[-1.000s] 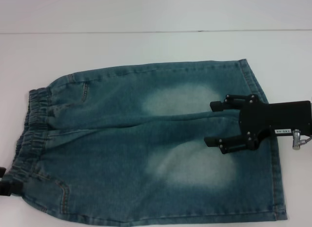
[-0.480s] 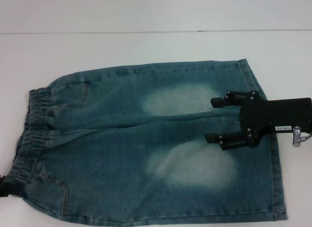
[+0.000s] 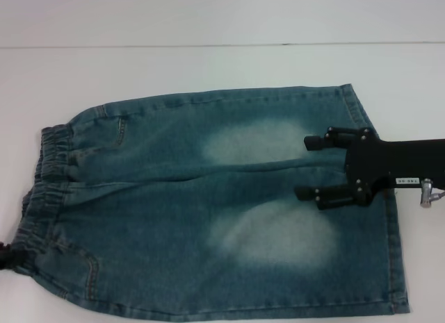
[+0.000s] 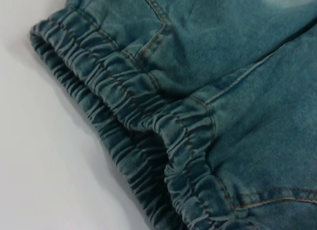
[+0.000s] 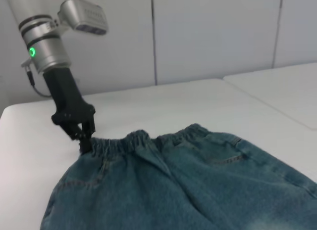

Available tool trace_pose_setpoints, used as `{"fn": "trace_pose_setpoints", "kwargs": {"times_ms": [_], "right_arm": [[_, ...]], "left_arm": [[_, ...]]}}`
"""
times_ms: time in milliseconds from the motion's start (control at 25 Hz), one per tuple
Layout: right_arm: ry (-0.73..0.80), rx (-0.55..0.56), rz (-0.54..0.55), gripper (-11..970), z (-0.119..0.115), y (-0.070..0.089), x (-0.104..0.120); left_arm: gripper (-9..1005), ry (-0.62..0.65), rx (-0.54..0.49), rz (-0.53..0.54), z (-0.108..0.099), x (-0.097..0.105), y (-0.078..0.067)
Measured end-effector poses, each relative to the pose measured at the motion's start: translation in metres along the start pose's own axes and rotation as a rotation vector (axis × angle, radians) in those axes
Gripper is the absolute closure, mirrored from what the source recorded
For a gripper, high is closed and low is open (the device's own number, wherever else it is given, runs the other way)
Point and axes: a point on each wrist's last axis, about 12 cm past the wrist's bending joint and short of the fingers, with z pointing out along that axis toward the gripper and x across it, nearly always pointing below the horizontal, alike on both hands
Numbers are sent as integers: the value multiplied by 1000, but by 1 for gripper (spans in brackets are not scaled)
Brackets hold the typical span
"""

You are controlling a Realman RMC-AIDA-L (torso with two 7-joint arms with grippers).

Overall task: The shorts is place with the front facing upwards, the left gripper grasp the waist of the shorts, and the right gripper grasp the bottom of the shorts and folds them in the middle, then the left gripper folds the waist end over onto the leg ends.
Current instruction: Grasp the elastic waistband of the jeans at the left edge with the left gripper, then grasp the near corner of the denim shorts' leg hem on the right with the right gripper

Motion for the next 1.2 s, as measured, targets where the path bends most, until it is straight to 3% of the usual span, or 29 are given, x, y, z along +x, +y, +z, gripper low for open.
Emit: {"fn": "trace_pose_setpoints", "kwargs": {"times_ms": [400, 800, 1200], "right_arm": [[-3, 76, 220, 31, -28, 2, -5], [167, -12, 518, 37, -46, 18, -20], [368, 136, 759, 42, -65, 16, -12]], "left_arm": [[915, -13, 0, -2, 2, -1, -1], [914, -18, -12, 19, 5, -3, -2], [913, -21, -22, 18, 2, -2, 0]]}}
